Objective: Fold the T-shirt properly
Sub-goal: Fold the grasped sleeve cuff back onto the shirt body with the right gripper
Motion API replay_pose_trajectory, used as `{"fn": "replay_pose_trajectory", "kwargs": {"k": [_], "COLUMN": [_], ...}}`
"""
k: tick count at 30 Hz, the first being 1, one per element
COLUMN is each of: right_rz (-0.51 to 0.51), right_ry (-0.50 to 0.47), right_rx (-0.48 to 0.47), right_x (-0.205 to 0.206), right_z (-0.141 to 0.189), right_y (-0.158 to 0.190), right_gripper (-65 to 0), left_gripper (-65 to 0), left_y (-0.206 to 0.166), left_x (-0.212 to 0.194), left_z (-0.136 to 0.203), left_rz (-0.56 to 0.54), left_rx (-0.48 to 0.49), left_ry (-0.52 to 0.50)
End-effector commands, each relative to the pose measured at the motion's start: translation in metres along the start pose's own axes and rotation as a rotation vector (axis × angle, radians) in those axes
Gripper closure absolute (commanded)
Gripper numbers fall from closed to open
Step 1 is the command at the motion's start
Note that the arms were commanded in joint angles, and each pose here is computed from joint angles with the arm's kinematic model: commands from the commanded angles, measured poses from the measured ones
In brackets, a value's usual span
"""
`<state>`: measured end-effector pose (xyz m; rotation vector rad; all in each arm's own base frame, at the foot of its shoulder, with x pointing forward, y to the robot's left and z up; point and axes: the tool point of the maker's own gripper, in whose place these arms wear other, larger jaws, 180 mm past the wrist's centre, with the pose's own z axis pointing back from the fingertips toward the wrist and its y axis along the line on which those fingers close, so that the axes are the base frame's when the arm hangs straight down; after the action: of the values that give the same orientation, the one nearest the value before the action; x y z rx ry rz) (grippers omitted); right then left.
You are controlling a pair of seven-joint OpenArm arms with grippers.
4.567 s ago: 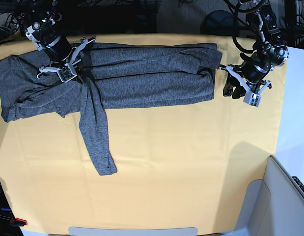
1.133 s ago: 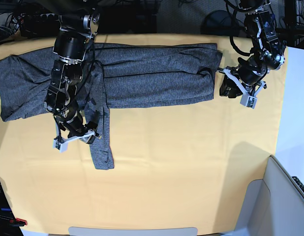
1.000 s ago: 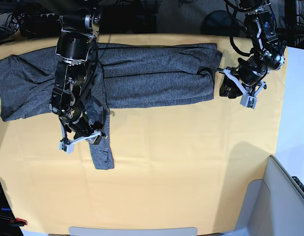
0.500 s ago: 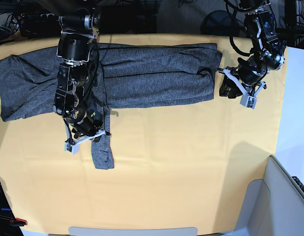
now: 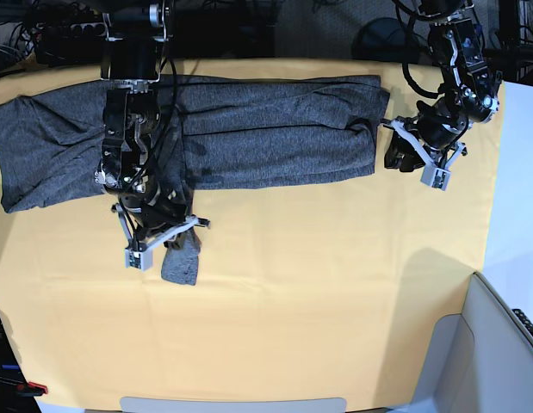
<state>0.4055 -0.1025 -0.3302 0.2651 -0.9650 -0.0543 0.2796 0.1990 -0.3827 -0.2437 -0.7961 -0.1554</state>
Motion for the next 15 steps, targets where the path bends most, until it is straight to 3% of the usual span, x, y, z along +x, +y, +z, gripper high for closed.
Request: {"fn": "replay_pose_trajectory", "kwargs": {"k": [1, 7, 15], "right_rz": [0.062, 0.356, 0.669], "right_ry": [-0.081, -0.126, -0.146], "right_rx": [0.024, 0.024, 0.07], "right_x": [0.024, 0.007, -0.032], "right_z": [0.009, 0.046, 0.083], "right_y": [0.015, 0.066, 0.133], "right_gripper": [-0.6, -0.6, -0.6], "left_gripper": [-18.7, -18.7, -18.7], "left_y": [0.005, 0.006, 0.006], "left_x": [0.016, 0.016, 0.015], "left_z": [0.005, 0.005, 0.005], "left_rz": [-0.024, -0.025, -0.024], "left_rx": [0.007, 0.008, 0.007], "left_ry": [-0.043, -0.043, -0.041]}}
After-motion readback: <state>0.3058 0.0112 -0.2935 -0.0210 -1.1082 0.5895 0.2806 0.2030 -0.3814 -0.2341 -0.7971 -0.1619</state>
